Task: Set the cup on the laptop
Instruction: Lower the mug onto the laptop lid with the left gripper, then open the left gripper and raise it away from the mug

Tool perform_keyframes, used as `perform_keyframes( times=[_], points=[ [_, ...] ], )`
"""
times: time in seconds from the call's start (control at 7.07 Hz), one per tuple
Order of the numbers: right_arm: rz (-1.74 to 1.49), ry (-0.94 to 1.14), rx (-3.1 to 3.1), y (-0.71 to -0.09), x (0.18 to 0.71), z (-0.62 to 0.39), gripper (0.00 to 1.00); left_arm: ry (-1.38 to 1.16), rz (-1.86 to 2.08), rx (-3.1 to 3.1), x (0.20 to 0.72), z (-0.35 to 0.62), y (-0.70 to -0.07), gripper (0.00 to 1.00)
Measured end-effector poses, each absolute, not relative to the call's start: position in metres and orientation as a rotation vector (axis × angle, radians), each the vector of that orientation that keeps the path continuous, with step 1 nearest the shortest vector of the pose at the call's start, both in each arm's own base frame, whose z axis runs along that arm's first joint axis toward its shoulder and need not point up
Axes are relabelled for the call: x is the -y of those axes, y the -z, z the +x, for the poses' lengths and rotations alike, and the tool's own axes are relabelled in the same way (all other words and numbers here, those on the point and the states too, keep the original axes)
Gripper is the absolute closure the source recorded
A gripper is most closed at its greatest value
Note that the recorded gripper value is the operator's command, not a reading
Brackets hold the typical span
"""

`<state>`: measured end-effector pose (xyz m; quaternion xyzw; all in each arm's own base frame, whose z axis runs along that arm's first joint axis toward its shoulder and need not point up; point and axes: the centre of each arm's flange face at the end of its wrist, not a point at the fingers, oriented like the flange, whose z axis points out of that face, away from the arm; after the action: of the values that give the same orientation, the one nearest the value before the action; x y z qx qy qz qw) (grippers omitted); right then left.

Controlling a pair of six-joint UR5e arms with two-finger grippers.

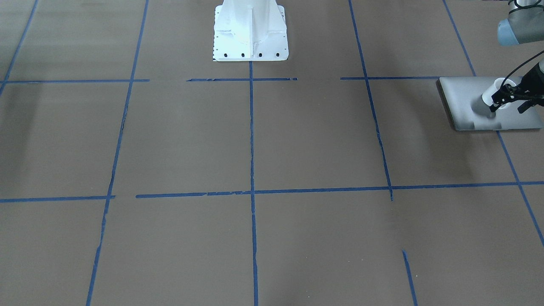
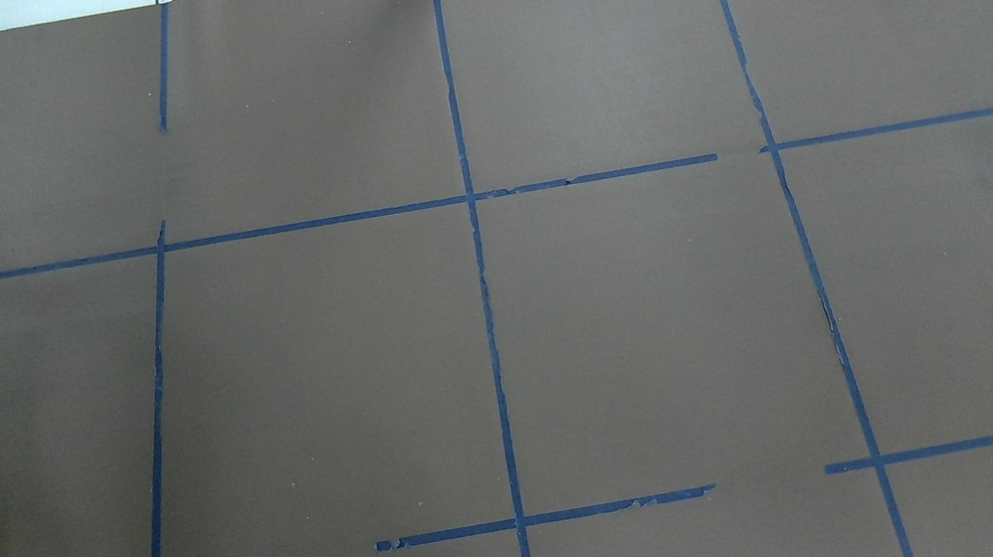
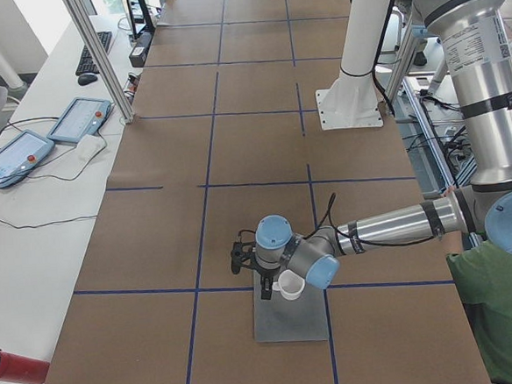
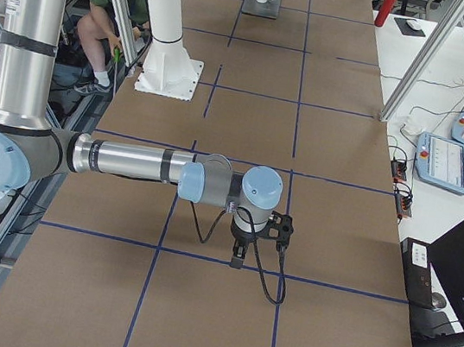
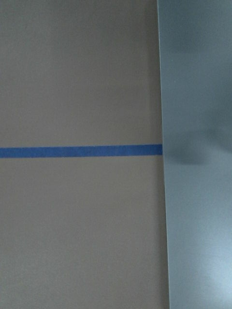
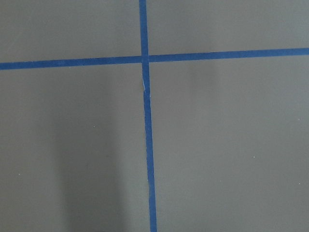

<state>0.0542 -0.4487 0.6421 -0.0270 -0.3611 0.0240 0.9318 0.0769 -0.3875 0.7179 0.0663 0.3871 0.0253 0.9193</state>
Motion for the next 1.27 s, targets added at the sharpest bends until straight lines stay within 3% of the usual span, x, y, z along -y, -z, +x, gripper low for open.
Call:
perform_keyframes(
  times=[0.42,1.27],
  points=[
    [-0.055,-0.049,0.739,-0.642,0.449,0.054,0.0,-0.124,0.154,-0.748,0.444,0.038,-0.701,0.0],
    [-0.055,-0.049,0.739,-0.642,0.449,0.054,0.0,-0.161,0.048,-0.798,0.456,-0.057,-0.659,0.0]
  ],
)
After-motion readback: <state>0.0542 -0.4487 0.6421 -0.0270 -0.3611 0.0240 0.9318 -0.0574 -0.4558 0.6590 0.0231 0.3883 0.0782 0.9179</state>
